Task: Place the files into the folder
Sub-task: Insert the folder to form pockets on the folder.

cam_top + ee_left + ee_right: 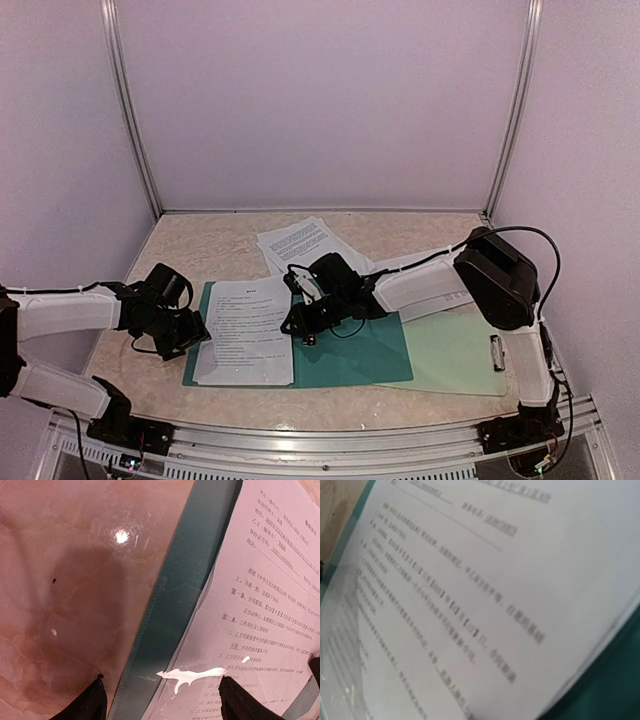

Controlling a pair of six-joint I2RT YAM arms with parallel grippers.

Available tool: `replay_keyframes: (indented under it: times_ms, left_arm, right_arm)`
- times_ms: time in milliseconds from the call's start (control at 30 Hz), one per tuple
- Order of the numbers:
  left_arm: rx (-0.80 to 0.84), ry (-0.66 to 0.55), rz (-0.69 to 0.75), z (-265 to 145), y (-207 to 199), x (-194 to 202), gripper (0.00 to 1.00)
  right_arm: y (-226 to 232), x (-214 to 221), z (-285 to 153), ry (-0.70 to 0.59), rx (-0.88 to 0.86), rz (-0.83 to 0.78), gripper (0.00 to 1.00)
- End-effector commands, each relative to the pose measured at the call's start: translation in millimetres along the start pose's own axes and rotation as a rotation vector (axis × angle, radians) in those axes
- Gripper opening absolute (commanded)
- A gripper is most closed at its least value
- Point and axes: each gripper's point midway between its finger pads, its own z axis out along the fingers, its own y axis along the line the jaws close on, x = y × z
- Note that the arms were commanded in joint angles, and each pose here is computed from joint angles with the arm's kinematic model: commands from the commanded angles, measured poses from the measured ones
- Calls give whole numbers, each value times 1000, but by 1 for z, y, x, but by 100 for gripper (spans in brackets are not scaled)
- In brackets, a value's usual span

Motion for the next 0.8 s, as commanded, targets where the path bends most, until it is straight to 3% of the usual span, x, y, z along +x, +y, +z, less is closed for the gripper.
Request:
replay_keyframes:
  times_ms: [0, 67, 200, 367, 767]
  left_arm:
    - [-40, 55, 11, 0, 10, 14, 74]
    - [-36, 59, 11, 1, 10, 16, 74]
    - [-32, 76, 7, 6, 11, 22, 73]
    - [-7, 95, -9, 11, 7, 27, 72]
    - [5, 109, -19, 13, 4, 32, 72]
  right_arm:
    - [4, 21, 0, 46, 2, 23, 19]
    - [4, 22, -1, 45, 4, 25, 19]
    - [6, 23, -2, 43, -1, 33, 7]
    - [7, 22, -1, 33, -2, 45, 0]
    - [13, 21, 6, 11, -32, 81, 0]
